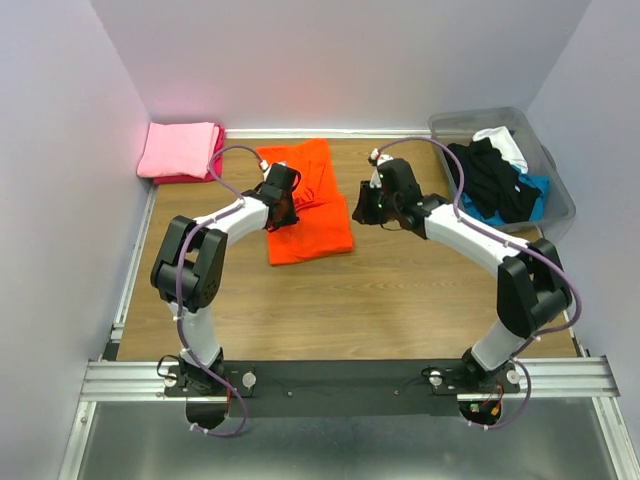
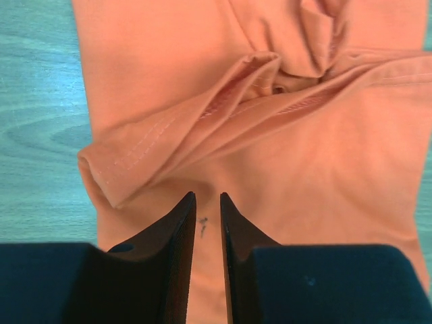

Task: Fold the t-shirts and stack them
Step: Fold the tshirt

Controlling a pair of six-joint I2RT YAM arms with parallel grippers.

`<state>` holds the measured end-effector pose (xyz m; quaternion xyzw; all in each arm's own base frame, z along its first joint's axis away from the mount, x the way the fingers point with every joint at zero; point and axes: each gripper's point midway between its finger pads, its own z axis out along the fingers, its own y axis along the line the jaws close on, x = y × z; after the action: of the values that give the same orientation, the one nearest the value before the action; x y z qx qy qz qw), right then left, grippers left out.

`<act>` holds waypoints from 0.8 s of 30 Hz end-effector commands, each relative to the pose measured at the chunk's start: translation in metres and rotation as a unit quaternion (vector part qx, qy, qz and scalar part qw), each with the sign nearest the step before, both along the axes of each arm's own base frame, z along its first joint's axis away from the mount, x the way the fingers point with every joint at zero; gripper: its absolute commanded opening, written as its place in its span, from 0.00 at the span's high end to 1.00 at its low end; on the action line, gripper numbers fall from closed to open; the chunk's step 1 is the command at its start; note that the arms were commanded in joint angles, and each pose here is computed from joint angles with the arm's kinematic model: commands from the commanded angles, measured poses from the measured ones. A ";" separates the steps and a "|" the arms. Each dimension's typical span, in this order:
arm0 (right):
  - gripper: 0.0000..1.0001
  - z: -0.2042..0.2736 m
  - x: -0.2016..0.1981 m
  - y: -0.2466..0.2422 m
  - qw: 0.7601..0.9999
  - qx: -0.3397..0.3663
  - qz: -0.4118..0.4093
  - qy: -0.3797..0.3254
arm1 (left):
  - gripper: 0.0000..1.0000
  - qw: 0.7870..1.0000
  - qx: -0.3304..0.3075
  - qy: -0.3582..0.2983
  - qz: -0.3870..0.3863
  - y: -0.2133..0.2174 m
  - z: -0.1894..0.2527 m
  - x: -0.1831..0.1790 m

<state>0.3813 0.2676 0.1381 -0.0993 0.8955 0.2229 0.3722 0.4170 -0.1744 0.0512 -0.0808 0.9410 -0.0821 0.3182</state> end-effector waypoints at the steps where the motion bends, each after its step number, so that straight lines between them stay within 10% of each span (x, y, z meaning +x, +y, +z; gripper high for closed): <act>1: 0.70 0.005 -0.022 -0.009 1.000 0.016 -0.010 0.007 | 0.72 1.000 0.024 0.007 0.009 0.011 0.003 -0.002; 17: 0.70 0.012 -0.038 -0.016 0.999 0.031 -0.020 0.009 | 0.71 0.992 0.097 -0.034 0.078 0.046 -0.004 0.085; 24: 0.70 0.003 -0.039 0.005 0.998 0.053 0.021 0.040 | 0.45 0.987 0.067 -0.107 0.104 0.061 0.046 0.132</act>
<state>0.3436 0.2551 0.1422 -0.0774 0.8968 0.2502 0.3566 0.5324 -0.1268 0.0672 -0.1352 0.9124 0.0010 0.3863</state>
